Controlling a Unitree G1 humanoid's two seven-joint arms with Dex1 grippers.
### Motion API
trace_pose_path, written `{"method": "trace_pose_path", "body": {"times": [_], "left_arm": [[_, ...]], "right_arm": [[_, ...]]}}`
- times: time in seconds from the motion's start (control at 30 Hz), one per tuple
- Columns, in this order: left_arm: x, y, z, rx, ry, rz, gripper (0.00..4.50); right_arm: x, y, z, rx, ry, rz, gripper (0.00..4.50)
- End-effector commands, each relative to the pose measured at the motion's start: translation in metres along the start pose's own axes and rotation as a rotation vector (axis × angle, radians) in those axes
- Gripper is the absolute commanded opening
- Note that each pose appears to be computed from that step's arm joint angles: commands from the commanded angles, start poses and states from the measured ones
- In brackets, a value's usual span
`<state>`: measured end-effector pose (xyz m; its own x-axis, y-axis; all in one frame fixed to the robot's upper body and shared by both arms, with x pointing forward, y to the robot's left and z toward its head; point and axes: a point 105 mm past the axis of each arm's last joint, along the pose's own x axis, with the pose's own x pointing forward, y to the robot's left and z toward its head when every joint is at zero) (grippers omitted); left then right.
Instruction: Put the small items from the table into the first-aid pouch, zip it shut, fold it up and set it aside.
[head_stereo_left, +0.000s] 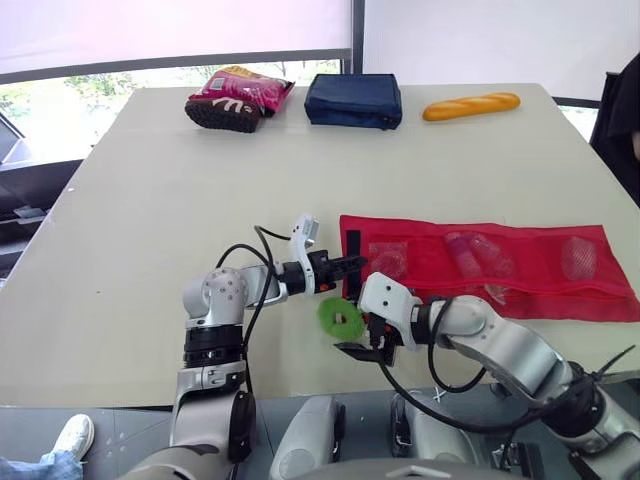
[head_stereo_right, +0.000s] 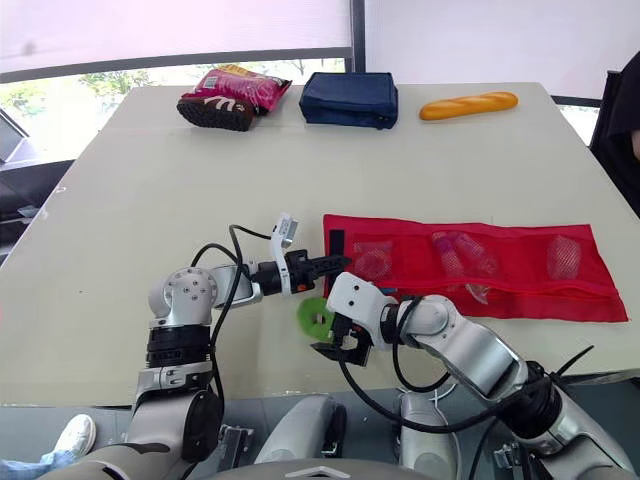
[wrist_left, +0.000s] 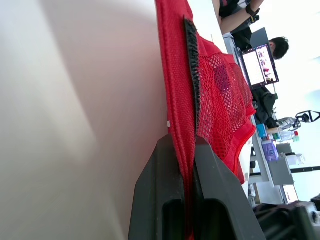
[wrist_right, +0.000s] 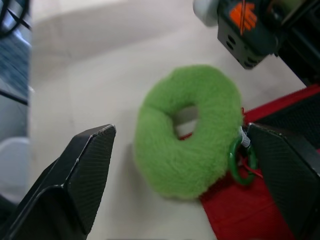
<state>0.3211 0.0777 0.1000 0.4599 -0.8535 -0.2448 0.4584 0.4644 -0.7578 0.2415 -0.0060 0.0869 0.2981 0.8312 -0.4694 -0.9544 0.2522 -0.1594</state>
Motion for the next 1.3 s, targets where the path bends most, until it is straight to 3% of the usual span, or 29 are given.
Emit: {"method": "trace_pose_path", "body": {"times": [0.03,0.13,0.2,0.5,0.7,0.8,0.9,0.97,1.23,1.3], "left_arm": [[0.0,-0.013,0.01,0.031,-0.031,-0.05,0.0],[-0.001,-0.013,0.011,0.03,-0.036,-0.047,0.0],[-0.001,-0.013,0.011,0.029,-0.038,-0.046,0.0],[-0.002,-0.011,0.009,0.029,-0.038,-0.04,0.0],[-0.003,-0.009,0.011,0.028,-0.043,-0.035,0.0],[-0.002,-0.009,0.011,0.029,-0.042,-0.034,0.0],[-0.002,-0.009,0.011,0.029,-0.044,-0.035,0.0],[-0.002,-0.009,0.012,0.029,-0.048,-0.035,0.0],[-0.002,-0.008,0.013,0.03,-0.058,-0.03,0.0],[-0.003,-0.008,0.014,0.031,-0.06,-0.03,0.0]], "right_arm": [[-0.001,0.002,0.009,-0.066,-0.046,0.007,3.34],[-0.003,0.0,0.007,-0.106,-0.037,0.004,1.69],[-0.004,0.0,0.009,-0.146,-0.055,0.008,0.81],[-0.006,-0.002,0.028,-0.256,-0.159,-0.002,0.81],[-0.018,0.009,0.043,-0.27,-0.24,0.099,0.81],[-0.021,0.013,0.032,-0.232,-0.182,0.159,1.61],[-0.019,0.012,0.015,-0.238,-0.099,0.171,3.25],[-0.016,0.01,0.011,-0.233,-0.082,0.169,3.94],[-0.003,0.008,-0.003,-0.239,-0.006,0.202,3.94],[0.0,0.002,-0.005,-0.251,0.009,0.171,3.41]]}}
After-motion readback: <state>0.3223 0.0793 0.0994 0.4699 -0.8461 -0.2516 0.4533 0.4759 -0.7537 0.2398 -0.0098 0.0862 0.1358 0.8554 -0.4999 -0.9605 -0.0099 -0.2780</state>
